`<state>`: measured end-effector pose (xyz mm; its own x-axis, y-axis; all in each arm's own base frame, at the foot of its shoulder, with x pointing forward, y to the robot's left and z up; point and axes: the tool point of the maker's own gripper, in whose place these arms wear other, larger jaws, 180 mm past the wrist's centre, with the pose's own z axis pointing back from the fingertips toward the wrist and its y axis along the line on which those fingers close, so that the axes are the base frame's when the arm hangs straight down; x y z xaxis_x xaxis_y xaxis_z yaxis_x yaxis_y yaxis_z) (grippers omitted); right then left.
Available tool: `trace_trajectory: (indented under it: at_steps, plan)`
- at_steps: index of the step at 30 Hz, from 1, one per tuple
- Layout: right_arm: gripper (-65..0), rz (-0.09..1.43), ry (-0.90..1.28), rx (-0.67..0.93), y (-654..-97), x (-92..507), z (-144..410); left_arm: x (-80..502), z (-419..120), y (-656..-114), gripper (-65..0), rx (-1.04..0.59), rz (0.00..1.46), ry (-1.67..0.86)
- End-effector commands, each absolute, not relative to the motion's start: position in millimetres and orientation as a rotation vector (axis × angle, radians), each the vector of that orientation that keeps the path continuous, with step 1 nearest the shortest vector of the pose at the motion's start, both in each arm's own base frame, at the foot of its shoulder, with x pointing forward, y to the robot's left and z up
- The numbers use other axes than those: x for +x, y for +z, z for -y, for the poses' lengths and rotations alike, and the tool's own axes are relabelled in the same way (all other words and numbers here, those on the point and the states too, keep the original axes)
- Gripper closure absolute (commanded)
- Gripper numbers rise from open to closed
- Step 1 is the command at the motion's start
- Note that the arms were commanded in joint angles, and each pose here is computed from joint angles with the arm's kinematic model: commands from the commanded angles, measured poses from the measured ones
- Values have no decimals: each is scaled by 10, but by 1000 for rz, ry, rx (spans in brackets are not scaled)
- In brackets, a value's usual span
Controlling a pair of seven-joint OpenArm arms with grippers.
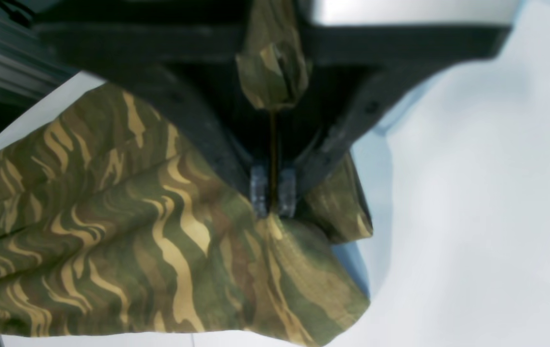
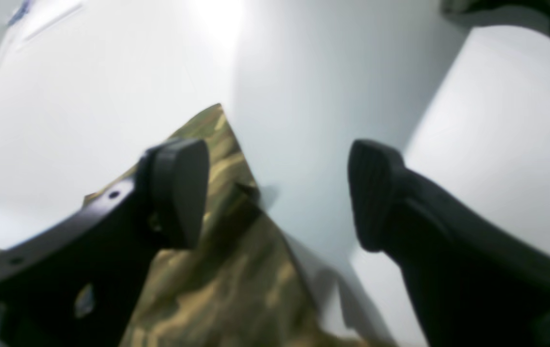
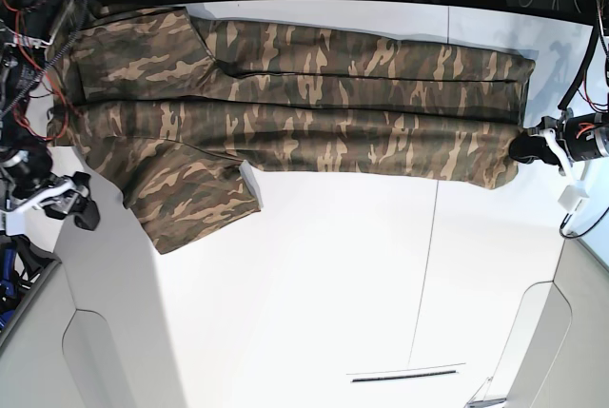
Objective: Fold the T-shirt properly
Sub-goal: 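Fold the grasped edge over with both grippers into a long strip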
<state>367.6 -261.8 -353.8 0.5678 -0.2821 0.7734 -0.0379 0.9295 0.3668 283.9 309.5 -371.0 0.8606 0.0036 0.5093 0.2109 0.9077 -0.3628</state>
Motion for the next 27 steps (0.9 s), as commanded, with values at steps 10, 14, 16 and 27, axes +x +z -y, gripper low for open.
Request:
trace_trajectory:
  at_steps: [10, 14, 16, 27]
  plan:
    - [-440, 886, -77, 414, -4046, 3993, 2096, 2896, -3047, -3652, 0, -443, 571, -112]
    - [-438, 829, 19, 451, -4170, 3946, 1703, 2866, -3042, -3680, 0, -446, 566, -109]
    - [-424, 822, 44, 473, -4176, 3954, 1537, 2873, -3040, -3676, 0, -446, 570, -108]
    - [0, 788, 62, 548, -4067, 3940, 1245, 2901, -3043, -3656, 0, -448, 588, -104]
